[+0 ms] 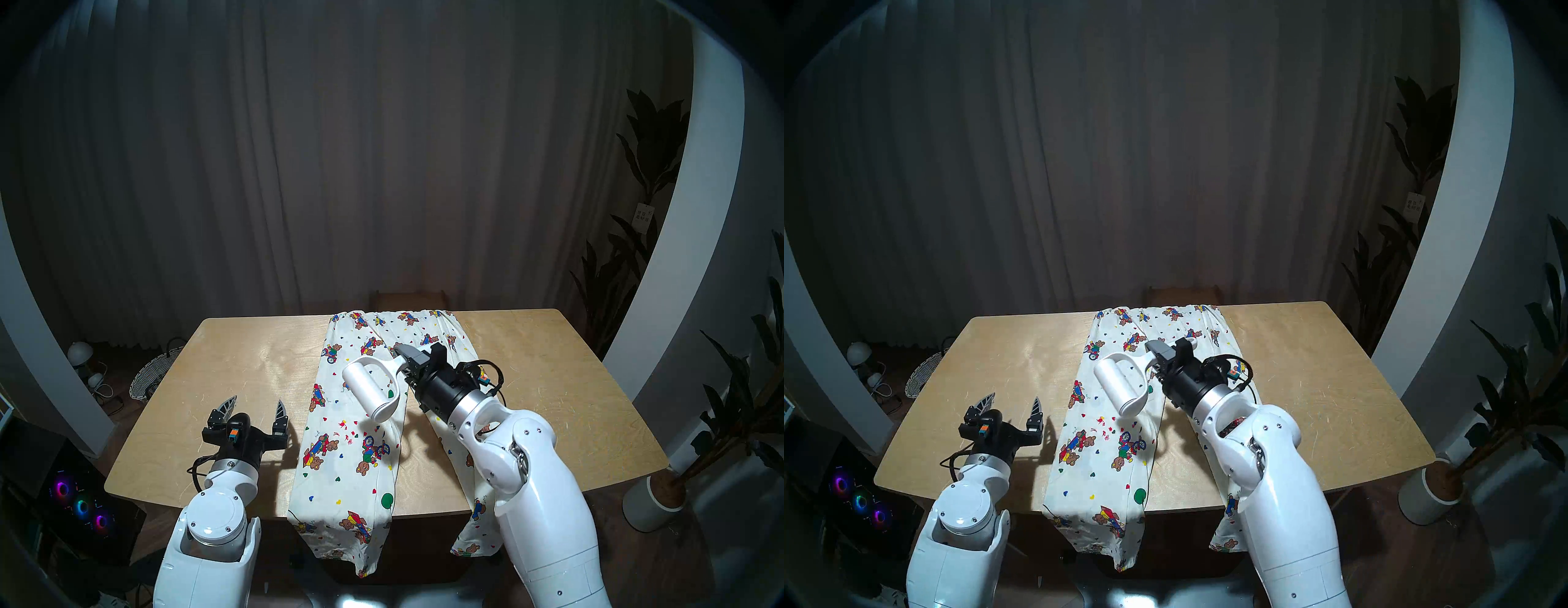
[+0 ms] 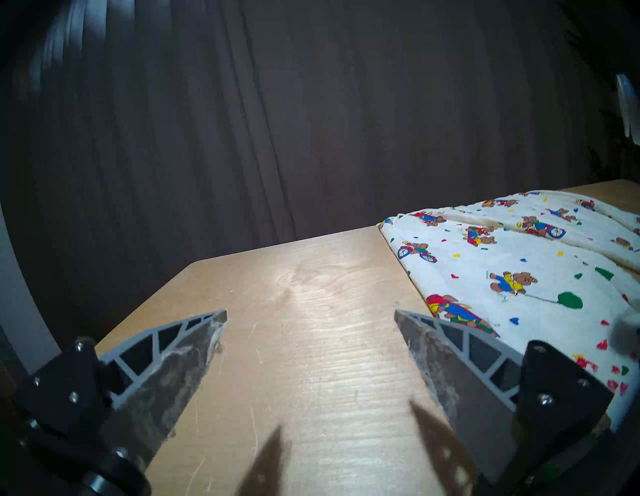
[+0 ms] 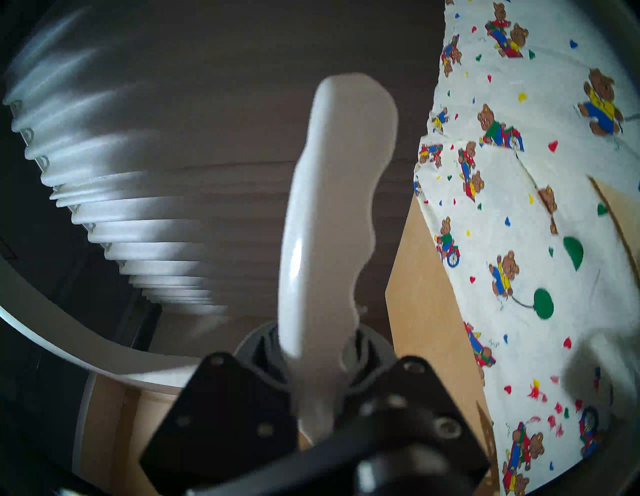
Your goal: Remove lint and debris from pants with a lint roller
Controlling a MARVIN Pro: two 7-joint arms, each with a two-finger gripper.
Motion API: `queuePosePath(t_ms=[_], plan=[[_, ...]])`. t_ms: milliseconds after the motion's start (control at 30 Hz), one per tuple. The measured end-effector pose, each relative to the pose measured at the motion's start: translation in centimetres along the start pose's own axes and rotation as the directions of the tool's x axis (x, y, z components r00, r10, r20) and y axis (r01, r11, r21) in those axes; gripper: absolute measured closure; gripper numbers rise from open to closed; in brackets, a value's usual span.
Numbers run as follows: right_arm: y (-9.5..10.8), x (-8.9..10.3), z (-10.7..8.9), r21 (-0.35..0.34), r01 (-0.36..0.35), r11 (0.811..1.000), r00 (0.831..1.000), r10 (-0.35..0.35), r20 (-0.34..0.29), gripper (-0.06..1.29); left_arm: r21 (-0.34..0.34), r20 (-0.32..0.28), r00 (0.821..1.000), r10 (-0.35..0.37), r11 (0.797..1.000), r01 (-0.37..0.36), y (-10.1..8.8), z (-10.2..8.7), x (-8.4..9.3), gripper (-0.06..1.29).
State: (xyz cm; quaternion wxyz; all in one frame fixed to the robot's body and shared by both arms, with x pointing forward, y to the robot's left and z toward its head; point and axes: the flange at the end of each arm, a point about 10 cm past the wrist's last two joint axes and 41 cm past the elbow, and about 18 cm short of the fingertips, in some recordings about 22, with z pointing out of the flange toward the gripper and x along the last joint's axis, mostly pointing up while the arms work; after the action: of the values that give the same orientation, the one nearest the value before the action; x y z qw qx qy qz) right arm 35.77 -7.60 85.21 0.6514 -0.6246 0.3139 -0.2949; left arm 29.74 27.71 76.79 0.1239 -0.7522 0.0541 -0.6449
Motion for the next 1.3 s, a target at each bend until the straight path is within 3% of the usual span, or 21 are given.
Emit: queuePosePath(t_ms=[233,667,1133,1300], plan=[[1.4,-3.2,-0.2,-0.05,0.004,0.999,1.0,-0.004,-0.014,1.14,-0.037,-0.009,0.998,0.069,0.997,-0.07,-0.3,-0.4,-0.4,-0.01],[3.3,-5.3,0.7,-0.125,0.069,0.99,0.992,-0.081,-0.094,1.14,-0.128,-0.069,0.988,0.137,0.981,-0.144,-0.6,-0.8,-0.2,-0.01],[6.2,-7.3,3.2,-0.197,0.12,0.973,0.974,-0.154,-0.169,1.14,-0.204,-0.104,0.989,0.11,0.97,-0.129,-0.9,-0.9,-1.0,-0.01],[5.9,-7.7,4.5,-0.187,0.136,0.973,0.962,-0.175,-0.211,1.14,-0.241,-0.118,0.99,0.083,0.964,-0.109,-0.2,-0.9,-1.2,-0.01]])
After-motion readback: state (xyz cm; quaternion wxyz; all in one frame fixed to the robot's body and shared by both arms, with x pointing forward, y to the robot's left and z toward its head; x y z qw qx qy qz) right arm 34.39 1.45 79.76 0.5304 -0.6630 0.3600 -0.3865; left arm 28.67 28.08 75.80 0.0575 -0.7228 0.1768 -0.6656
